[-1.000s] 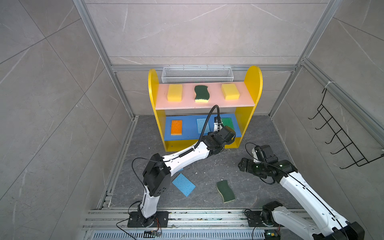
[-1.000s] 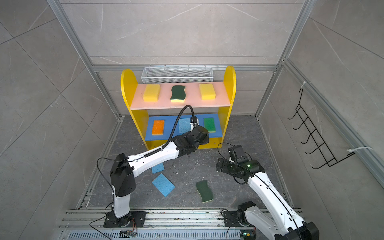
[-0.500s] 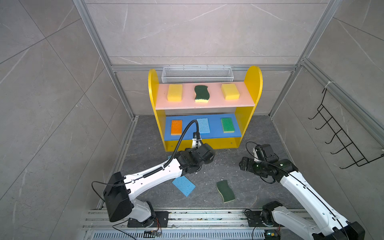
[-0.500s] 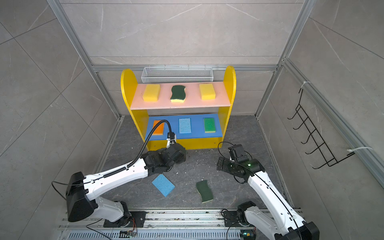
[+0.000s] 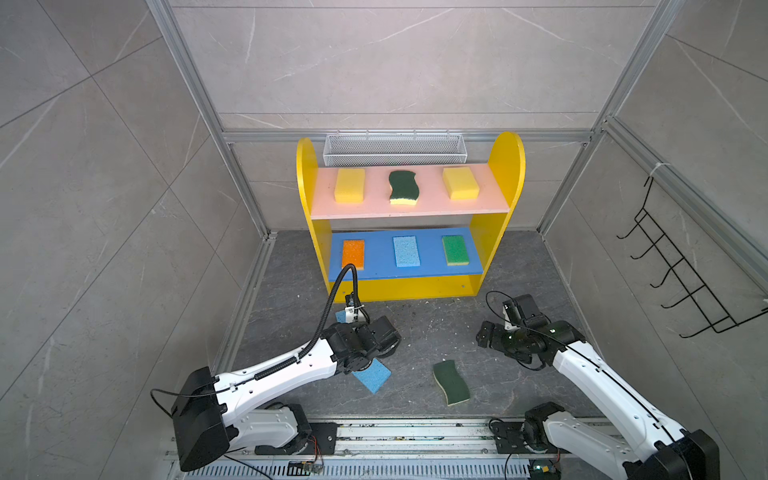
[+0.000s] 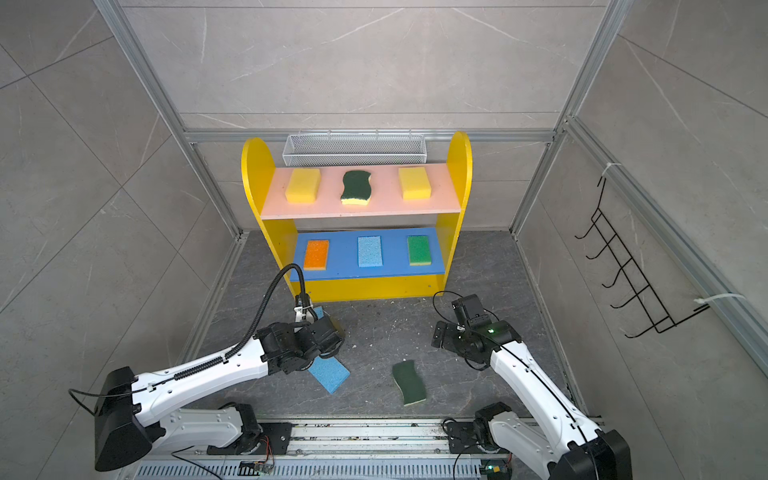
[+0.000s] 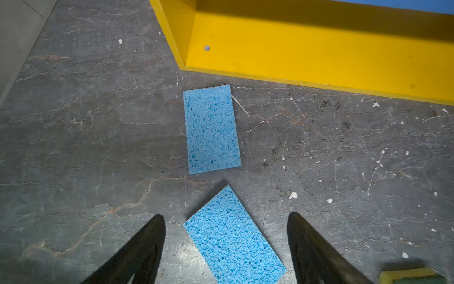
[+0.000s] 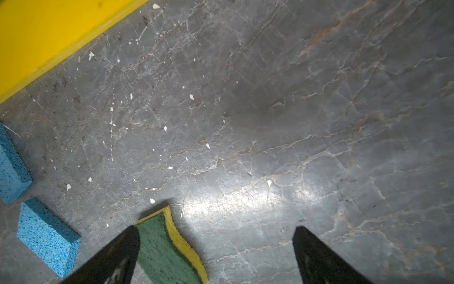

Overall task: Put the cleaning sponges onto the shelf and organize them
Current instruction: 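Draw the left gripper back while the right gripper moves toward the green-yellow sponge, then grasp the green-yellow wavy sponge with the right gripper and lift it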

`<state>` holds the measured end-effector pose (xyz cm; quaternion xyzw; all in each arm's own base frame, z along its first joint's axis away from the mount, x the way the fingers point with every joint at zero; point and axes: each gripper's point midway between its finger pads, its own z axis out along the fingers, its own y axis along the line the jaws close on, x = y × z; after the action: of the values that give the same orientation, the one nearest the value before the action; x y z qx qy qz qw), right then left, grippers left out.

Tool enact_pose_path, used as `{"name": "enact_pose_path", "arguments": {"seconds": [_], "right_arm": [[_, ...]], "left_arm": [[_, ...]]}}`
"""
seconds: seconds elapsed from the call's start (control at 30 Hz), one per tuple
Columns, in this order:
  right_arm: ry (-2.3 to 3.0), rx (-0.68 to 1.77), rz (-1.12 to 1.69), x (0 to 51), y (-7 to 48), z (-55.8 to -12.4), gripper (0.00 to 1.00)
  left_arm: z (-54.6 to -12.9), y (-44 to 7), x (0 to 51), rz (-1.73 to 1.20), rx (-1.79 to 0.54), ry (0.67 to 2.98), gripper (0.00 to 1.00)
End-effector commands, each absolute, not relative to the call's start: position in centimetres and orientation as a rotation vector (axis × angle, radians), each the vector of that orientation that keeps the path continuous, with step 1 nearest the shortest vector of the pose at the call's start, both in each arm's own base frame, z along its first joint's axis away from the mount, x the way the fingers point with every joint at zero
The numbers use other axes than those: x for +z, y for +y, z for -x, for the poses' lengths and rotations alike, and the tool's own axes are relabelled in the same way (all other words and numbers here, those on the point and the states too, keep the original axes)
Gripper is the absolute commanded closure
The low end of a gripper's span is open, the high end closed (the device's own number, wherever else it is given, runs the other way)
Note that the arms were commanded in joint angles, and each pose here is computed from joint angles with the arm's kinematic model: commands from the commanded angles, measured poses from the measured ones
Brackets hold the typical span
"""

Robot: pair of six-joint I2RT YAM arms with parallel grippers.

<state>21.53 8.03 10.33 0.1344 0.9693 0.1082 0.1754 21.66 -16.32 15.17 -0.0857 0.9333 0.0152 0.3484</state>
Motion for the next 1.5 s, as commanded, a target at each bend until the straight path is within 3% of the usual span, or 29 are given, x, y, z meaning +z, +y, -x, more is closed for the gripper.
{"name": "enact_pose_path", "arguments": {"seconds": [0.0, 1.47], "right_arm": [[2.751, 0.268, -0.396, 9.9, 7.9, -21.3, 0.01], [2.922, 0.134, 0.362, 3.5, 18.3, -10.1, 0.01]], "left_arm": [[-20.9, -14.9, 14.7, 0.269, 0.072, 2.435, 0.19], [-18.1, -12.1, 12.4, 0.391, 0.019, 2.489, 0.19]]}}
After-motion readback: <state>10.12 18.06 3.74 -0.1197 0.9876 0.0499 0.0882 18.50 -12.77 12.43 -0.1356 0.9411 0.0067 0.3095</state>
